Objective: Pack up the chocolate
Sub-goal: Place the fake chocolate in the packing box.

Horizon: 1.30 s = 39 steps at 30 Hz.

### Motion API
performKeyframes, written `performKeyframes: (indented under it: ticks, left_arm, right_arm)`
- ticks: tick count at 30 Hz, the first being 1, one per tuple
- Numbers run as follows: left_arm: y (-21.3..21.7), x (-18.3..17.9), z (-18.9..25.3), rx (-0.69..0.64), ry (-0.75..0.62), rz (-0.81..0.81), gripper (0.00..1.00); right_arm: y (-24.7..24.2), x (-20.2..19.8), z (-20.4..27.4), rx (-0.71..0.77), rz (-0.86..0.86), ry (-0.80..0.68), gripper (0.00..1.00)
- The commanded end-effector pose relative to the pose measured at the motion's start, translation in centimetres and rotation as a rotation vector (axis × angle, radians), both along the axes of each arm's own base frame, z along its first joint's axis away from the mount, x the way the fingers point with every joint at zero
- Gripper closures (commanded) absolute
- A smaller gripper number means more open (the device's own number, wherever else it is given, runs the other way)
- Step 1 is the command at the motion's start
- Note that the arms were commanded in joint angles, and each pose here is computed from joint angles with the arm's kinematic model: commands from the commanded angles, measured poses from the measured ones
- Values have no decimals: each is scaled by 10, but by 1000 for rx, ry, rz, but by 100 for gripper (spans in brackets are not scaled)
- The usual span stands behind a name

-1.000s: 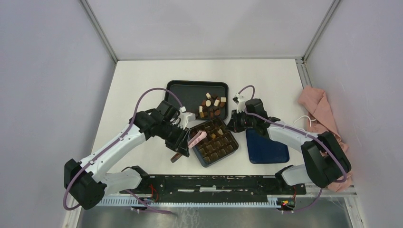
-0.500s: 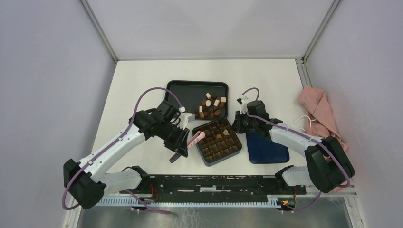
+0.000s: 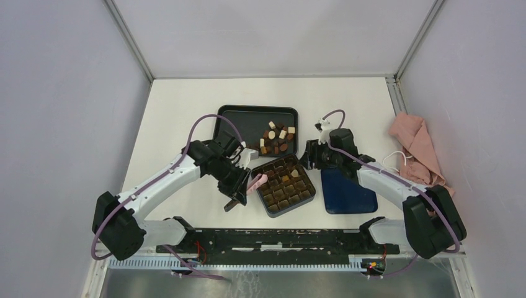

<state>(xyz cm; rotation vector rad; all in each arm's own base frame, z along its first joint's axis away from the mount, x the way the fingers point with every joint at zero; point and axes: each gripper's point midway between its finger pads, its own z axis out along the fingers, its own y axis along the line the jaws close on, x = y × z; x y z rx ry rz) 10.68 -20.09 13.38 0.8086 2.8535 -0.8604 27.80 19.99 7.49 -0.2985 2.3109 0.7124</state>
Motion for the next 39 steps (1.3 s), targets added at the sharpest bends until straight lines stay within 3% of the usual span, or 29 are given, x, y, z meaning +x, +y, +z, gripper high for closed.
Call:
performKeyframes:
  ticks: [1,5,8,10,39]
  left_arm:
    - [-3,11,-5,23,-31,6,98]
    - [-4,13,-10,38,-23,0,98]
    - [-5,14,-14,49,-17,-5,97]
    - [-5,14,-17,59,-11,-8,95]
    - [-3,22,-31,190,-22,-18,64]
  right_arm:
    - [-6,14,27,32,42,-135,37]
    - [0,13,45,71,210,-244,26]
    - [8,-1,62,151,436,-335,24]
    - [6,-2,68,156,495,-358,24]
    - [-20,2,80,208,495,-403,21]
